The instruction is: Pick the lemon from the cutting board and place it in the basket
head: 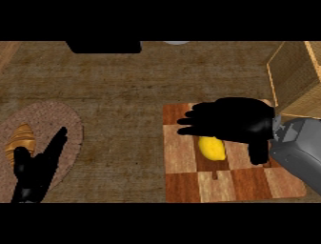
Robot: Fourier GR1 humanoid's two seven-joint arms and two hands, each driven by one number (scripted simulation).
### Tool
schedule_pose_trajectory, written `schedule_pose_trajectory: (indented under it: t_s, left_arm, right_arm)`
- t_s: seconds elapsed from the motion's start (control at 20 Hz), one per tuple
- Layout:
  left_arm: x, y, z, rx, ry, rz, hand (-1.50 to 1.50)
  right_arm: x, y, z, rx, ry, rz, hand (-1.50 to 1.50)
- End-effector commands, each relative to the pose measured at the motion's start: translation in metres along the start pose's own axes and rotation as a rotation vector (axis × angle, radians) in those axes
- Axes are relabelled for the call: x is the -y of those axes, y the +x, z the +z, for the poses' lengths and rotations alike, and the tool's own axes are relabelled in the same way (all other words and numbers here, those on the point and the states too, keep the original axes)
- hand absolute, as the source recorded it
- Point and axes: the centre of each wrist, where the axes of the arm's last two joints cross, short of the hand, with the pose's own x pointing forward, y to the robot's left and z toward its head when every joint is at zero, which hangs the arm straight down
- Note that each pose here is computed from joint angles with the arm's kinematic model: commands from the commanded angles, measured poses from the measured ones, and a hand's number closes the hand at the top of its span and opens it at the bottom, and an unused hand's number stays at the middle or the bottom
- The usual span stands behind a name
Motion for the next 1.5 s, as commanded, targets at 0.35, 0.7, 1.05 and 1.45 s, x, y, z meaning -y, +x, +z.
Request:
schedule_pose_trajectory:
  t_s: [0.35, 0.7, 1.05, 1.45]
  left_arm:
    - [0.019, -0.031, -0.014, -0.128, 0.020, -0.001, 0.00]
    - [-0.001, -0.025, -0.003, -0.129, 0.020, 0.004, 0.00]
    - [0.009, -0.028, -0.010, -0.154, 0.009, 0.008, 0.00]
    - [0.010, -0.025, 0.005, -0.153, 0.024, 0.000, 0.00]
  right_arm:
    - [-0.036, -0.010, -0.029, 0.012, 0.006, 0.014, -1.50]
    - [-0.044, 0.004, -0.034, -0.035, 0.082, 0.093, -1.50]
    - [-0.040, -0.013, -0.047, -0.049, 0.077, 0.057, -1.50]
    - [-0.074, -0.009, -0.062, -0.049, 0.072, 0.056, -1.50]
